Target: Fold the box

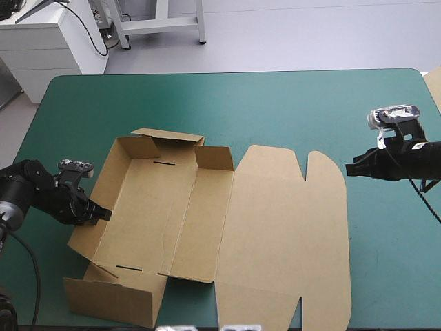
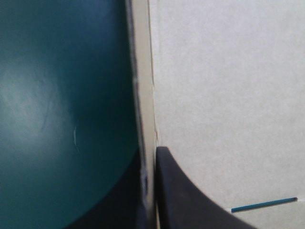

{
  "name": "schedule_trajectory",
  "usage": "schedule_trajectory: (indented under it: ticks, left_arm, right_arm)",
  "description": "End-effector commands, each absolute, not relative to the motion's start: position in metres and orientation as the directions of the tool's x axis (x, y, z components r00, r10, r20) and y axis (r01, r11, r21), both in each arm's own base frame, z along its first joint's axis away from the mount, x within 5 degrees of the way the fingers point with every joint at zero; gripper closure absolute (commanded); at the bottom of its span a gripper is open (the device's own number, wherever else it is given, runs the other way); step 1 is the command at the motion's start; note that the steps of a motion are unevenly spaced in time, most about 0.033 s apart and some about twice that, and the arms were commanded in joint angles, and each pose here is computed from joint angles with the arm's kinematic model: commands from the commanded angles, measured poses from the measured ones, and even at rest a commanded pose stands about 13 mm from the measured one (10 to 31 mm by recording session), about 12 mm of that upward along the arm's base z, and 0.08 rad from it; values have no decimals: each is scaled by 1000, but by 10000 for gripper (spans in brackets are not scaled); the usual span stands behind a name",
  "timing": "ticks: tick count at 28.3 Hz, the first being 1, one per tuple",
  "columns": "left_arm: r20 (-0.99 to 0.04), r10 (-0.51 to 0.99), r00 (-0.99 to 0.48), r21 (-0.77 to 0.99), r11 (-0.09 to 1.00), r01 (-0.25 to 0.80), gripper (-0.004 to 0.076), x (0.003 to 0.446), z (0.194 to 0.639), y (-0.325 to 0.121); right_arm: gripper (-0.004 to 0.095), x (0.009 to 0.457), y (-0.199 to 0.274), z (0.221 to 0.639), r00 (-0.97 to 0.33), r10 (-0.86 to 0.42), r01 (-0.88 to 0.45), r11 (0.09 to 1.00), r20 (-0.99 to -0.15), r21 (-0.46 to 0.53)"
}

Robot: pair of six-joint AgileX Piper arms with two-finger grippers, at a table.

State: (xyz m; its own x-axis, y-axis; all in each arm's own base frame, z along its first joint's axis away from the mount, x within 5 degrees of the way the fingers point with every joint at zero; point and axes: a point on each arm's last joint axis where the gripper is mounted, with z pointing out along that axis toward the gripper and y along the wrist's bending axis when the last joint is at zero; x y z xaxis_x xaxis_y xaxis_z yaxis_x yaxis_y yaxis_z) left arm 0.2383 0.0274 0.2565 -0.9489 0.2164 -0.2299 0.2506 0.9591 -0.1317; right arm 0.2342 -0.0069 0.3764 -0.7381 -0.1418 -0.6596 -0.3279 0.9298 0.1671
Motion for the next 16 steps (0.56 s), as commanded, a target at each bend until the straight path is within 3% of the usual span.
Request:
schedule_trajectory:
  ticks: [1,9,16]
  left_arm:
    - [-443,376,-814,15,911,412,729,259,293,22]
    - [-641,573,-510,306,801,515,729,295,348,-20]
    - [-556,794,-247,556,576,599,729,321,374,-82]
  right_arm:
    - [929,231,-7,392,-682,-130,-331,933,-720,145]
    - [929,231,-7,392,-682,-130,-331,933,-720,145]
    - [927,231,-7,392,-683,-130,-331,932,-718,146]
